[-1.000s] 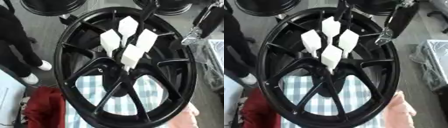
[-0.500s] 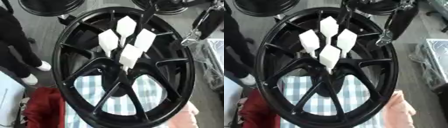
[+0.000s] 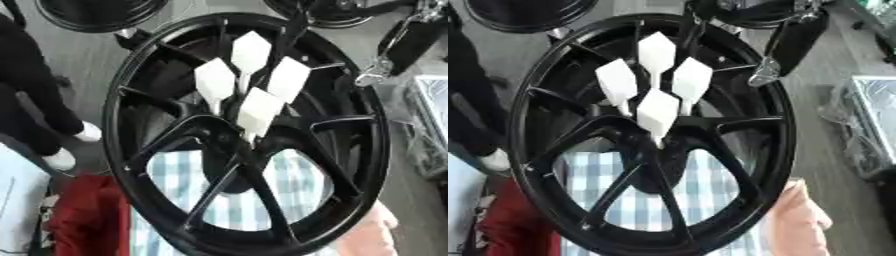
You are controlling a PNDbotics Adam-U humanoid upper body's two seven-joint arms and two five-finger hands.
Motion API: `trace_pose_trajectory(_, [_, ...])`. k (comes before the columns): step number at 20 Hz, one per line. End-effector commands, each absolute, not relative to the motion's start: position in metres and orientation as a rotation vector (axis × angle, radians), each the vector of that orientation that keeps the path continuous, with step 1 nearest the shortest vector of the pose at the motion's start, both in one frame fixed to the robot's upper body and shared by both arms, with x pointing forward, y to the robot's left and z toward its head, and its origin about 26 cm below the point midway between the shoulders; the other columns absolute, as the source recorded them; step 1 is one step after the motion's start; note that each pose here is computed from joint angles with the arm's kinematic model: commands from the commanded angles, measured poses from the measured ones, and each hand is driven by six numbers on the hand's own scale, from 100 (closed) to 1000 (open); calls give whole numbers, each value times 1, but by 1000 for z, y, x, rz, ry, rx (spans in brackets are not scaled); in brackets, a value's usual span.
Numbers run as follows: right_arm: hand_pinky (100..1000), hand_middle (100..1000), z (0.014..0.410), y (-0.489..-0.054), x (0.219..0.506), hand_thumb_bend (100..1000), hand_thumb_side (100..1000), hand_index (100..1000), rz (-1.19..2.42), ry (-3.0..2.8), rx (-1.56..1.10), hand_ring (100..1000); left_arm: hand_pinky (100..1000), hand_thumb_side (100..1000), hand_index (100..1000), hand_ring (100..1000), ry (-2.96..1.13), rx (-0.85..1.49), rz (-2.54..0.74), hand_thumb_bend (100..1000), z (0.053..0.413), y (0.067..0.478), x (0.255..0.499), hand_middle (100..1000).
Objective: Pull the pin out of the wheel hub.
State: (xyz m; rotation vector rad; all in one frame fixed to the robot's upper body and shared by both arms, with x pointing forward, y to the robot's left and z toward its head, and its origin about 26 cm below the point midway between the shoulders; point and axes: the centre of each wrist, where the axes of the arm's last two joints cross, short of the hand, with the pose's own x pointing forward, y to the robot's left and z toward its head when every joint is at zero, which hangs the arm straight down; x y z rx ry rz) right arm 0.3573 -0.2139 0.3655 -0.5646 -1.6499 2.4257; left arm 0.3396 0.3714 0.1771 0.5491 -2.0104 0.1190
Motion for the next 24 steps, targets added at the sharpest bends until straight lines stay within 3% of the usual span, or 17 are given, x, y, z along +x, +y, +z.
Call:
trace_pose_trajectory(1, [753,744,371,-214,358,458,100,820,2500,-1607,-601,750,770,675,773,806,-2037,561,99,218,186,372,338,823])
trace_pose_trajectory(24, [734,726,357,-197,375,456,100,805,2550,-1567,-575,730,772,680,771,807,-2034,554,99,210,185,370,339,823])
